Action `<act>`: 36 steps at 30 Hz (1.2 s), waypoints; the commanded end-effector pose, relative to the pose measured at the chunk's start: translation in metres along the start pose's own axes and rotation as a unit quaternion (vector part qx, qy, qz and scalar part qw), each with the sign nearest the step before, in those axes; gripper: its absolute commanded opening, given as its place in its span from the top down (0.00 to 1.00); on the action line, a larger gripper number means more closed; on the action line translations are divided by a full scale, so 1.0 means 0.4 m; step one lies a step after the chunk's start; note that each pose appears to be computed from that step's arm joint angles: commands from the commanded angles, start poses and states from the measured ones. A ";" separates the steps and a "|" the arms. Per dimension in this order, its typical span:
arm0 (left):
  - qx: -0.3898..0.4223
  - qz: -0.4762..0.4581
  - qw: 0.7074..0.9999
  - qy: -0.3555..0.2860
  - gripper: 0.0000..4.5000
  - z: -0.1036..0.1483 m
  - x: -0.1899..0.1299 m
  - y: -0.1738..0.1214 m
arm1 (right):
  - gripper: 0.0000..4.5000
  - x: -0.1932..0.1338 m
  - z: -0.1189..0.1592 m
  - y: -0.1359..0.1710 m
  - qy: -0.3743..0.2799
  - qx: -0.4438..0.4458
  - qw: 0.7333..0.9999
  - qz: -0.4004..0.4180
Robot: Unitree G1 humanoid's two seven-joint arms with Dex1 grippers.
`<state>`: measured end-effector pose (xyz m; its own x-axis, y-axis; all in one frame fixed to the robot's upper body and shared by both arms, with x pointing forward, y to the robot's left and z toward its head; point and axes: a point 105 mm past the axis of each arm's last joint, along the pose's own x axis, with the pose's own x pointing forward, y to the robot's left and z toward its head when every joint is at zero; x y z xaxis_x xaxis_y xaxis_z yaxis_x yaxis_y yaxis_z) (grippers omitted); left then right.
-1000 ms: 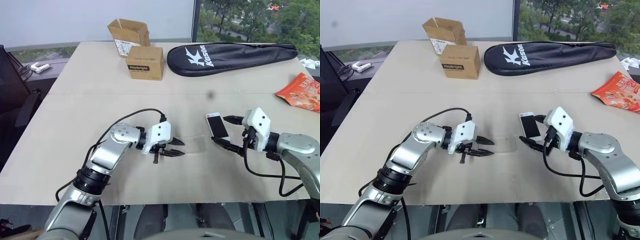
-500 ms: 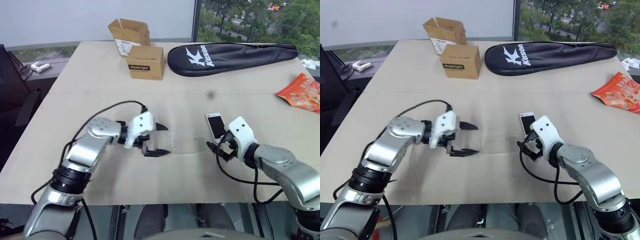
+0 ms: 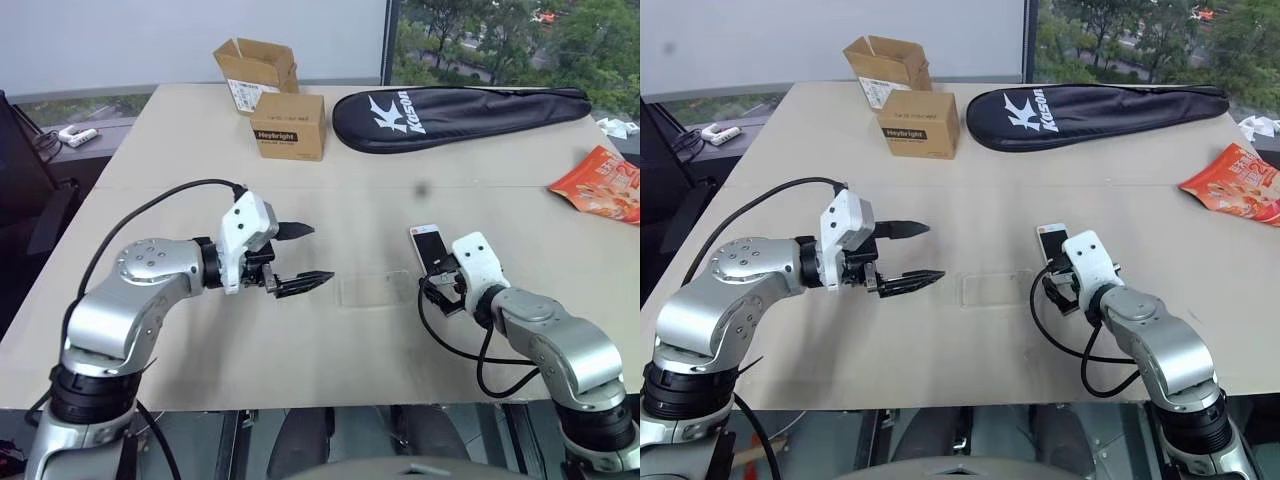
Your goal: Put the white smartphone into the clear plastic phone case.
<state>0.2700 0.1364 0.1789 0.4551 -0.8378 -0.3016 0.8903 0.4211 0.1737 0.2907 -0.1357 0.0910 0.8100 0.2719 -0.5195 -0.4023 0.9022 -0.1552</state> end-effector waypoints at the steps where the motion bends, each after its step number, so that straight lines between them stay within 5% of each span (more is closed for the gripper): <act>1: 0.012 0.012 1.000 -0.005 0.00 0.021 -0.012 -0.012 | 0.00 0.001 -0.017 -0.054 0.019 0.024 0.999 -0.045; 2: 0.011 0.015 1.000 -0.005 0.00 0.021 -0.012 -0.011 | 0.00 0.002 -0.018 -0.052 0.019 0.030 0.998 -0.043; 6: 0.007 0.020 1.000 -0.006 0.00 0.023 -0.011 -0.013 | 0.36 0.002 -0.018 -0.049 0.020 0.051 0.998 -0.037; 7: 0.006 0.018 1.000 -0.006 0.00 0.023 -0.010 -0.015 | 0.38 0.002 -0.017 -0.049 0.020 0.056 0.998 -0.038; 20: 0.011 0.015 1.000 0.001 0.00 0.011 -0.005 -0.014 | 0.38 -0.007 0.023 -0.089 -0.017 -0.015 0.999 -0.029; 31: 0.021 0.007 1.000 -0.006 0.00 0.008 -0.044 0.013 | 0.38 -0.052 0.114 -0.113 -0.130 -0.153 0.966 0.165; 36: 0.028 -0.033 0.999 -0.023 0.06 0.022 -0.053 0.047 | 0.38 -0.085 0.151 -0.080 -0.142 -0.215 0.920 0.296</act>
<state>0.2788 0.1591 0.1869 0.4306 -0.8569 -0.2833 0.9018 0.3963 0.1722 0.3063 -0.1596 0.1490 0.5155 0.7505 -0.4136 -0.8568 0.4580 -0.2368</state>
